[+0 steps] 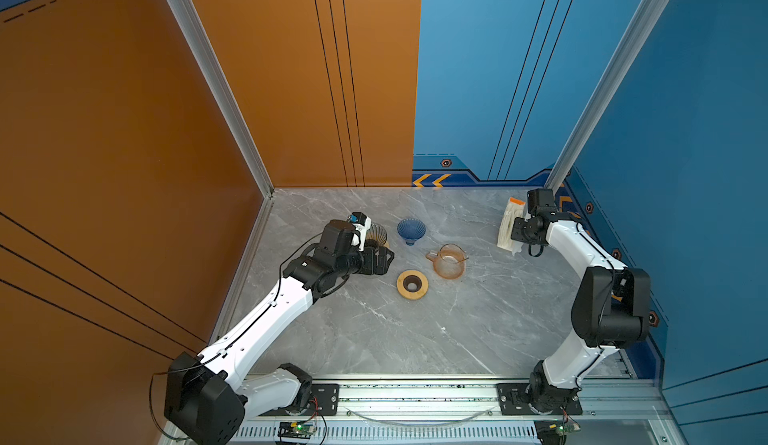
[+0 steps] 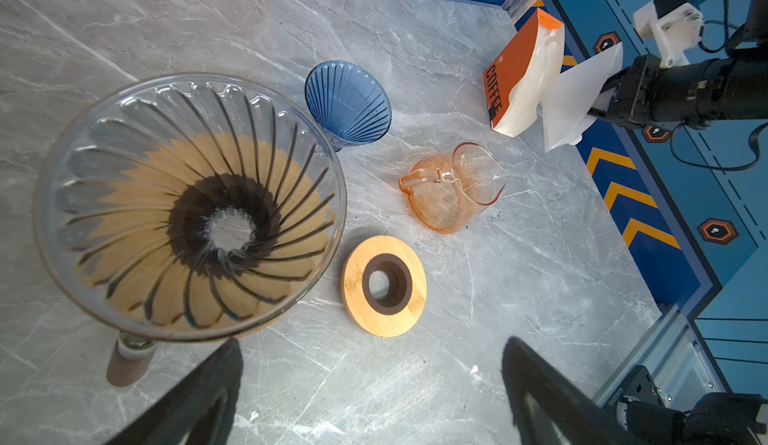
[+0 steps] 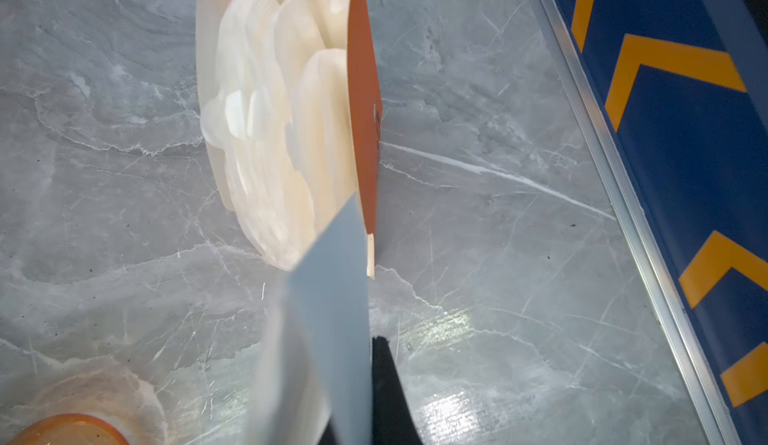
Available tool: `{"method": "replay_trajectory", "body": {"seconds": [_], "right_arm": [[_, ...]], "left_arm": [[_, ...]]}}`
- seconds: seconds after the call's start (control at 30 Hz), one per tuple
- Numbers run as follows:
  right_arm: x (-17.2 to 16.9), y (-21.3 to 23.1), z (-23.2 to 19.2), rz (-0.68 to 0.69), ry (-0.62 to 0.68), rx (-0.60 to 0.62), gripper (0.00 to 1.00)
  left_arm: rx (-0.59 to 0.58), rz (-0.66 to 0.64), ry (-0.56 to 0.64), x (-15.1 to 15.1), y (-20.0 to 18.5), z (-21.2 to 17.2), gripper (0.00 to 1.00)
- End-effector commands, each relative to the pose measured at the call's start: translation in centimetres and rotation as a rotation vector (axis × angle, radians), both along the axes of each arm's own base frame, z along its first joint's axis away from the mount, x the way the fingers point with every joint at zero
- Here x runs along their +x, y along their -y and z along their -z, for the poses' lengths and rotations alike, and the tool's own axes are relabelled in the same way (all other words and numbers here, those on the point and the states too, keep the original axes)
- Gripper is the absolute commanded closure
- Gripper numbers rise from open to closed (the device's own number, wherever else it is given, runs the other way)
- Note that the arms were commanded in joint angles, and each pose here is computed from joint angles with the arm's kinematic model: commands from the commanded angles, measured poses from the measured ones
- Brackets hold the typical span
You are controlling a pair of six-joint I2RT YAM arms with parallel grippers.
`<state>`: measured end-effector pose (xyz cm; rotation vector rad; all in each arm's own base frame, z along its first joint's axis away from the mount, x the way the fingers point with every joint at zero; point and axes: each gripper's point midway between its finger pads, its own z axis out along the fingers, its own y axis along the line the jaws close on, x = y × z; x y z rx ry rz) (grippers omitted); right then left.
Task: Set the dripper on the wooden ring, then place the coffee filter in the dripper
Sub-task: 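Pull the paper filter out of the box with the right gripper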
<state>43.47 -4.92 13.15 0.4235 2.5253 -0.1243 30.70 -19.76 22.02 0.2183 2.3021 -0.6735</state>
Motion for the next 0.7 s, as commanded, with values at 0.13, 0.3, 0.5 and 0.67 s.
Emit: {"method": "replay_trajectory", "body": {"seconds": [0.13, 0.3, 0.5, 0.67], "right_arm": [[-2.3, 0.1, -3.3, 0.016, 0.029, -0.008, 1.00], [-3.5, -1.3, -6.4, -0.033, 0.094, 0.024, 1.00], [-4.9, -3.7, -10.3, -0.130, 0.144, 0.070, 1.00], [-5.5, -8.6, -13.2, -0.291, 0.199, 0.225, 1.00]], "left_arm": [[-0.035, 0.040, 0.044, 0.1, 1.3, -2.7, 0.02], [-0.041, 0.052, 0.052, 0.3, 1.7, -3.3, 0.02], [-0.048, 0.074, 0.071, 0.7, 2.5, -4.3, 0.02], [-0.068, 0.092, 0.092, 0.9, 3.0, -5.7, 0.02]]}}
